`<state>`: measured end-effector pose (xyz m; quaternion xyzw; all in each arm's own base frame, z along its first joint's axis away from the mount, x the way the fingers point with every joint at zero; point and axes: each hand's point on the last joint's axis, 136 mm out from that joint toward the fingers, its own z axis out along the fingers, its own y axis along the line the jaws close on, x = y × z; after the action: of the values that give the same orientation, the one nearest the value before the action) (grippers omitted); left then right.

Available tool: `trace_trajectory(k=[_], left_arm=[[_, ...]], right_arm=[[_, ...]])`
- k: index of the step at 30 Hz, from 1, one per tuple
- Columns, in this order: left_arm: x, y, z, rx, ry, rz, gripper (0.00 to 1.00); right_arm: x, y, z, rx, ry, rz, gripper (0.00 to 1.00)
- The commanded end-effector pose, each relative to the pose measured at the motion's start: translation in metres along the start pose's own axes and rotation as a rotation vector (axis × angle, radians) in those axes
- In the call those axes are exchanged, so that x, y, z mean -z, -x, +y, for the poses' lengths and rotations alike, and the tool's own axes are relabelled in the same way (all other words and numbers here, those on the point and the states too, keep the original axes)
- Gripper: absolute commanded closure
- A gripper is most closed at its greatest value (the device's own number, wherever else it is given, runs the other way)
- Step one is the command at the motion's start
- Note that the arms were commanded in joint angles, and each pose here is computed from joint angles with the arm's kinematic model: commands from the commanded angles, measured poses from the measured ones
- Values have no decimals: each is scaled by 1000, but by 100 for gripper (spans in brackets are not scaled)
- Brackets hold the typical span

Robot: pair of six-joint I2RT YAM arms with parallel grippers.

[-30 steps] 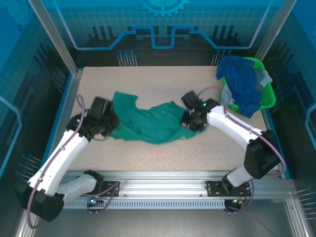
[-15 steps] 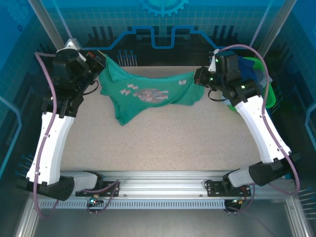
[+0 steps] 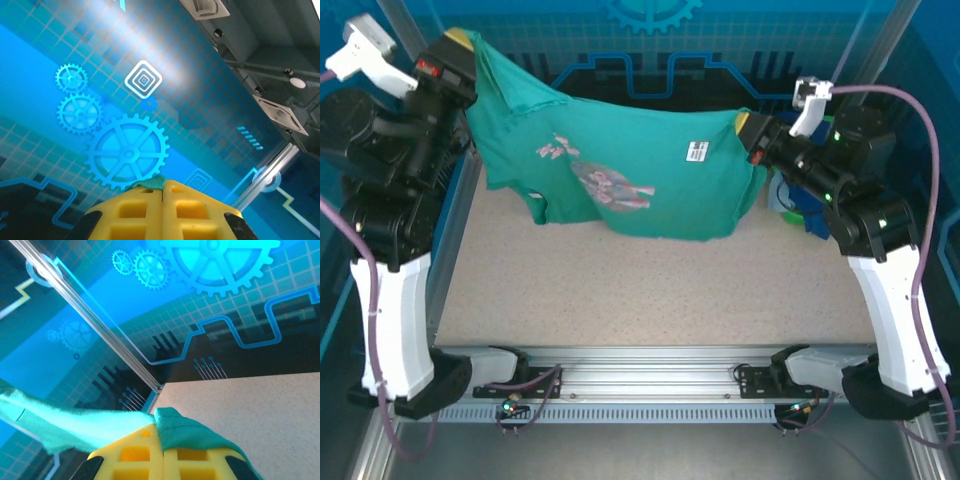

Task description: Fold and stack the t-shirts

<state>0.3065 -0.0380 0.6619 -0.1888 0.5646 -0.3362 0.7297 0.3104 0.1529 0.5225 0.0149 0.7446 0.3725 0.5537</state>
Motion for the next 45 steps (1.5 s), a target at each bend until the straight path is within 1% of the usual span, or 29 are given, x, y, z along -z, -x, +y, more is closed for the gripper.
trace_trajectory(k=[1,5,8,12,14,17,20,22,24,25,26,28,30,31,33,35,36,37,38,39,40,41,42,43,45], left_arm=[[-59,-33,41,29,55,86,100],[-112,-42,76,97,31,130,100],[-145,-35,95,145,-18,140,100],[-162,-9,95,200,-100,86,100],[-158,8,78,202,-168,49,100],[-140,32,44,181,-265,-4,100],[-117,44,18,152,-297,-18,100],[-100,45,6,141,-289,-2,100],[-88,28,2,141,-257,59,100],[-81,16,4,142,-219,95,100],[-74,-7,18,155,-146,154,100],[-54,-62,60,208,39,254,100],[-9,-134,125,270,279,348,100],[17,-163,152,309,381,380,100],[79,-234,211,359,555,491,100],[133,-290,254,463,690,572,94],[153,-310,270,490,725,598,91],[171,-324,283,500,775,623,89],[190,-336,296,500,832,648,83],[203,-344,306,479,874,670,70],[211,-348,311,468,903,689,60],[218,-353,316,471,940,711,51],[216,-357,314,478,933,734,47],[212,-359,311,488,921,753,46],[203,-358,305,494,923,773,46]], right_arm=[[-43,6,-14,-49,7,22,100],[-88,20,-34,-75,8,24,100],[-119,29,-45,-84,20,39,100],[-140,46,-51,-91,31,16,100],[-141,60,-51,-90,39,-14,100],[-137,79,-46,-84,57,-56,100],[-130,89,-45,-85,56,-69,100],[-126,87,-47,-88,47,-53,100],[-125,75,-52,-94,30,-10,100],[-125,67,-56,-100,19,17,100],[-126,54,-63,-112,-1,54,100],[-127,20,-76,-141,-33,136,100],[-126,-34,-96,-168,-94,238,100],[-125,-65,-107,-183,-129,294,100],[-117,-138,-130,-233,-192,420,100],[-107,-213,-149,-277,-244,551,100],[-101,-249,-158,-303,-271,617,100],[-95,-278,-165,-324,-298,678,99],[-88,-308,-172,-345,-334,746,91],[-80,-334,-182,-364,-379,812,79],[-73,-352,-190,-387,-419,868,67],[-66,-368,-197,-414,-453,931,60],[-60,-376,-202,-415,-486,965,55],[-56,-377,-206,-398,-512,971,53],[-53,-365,-211,-357,-542,935,51]])
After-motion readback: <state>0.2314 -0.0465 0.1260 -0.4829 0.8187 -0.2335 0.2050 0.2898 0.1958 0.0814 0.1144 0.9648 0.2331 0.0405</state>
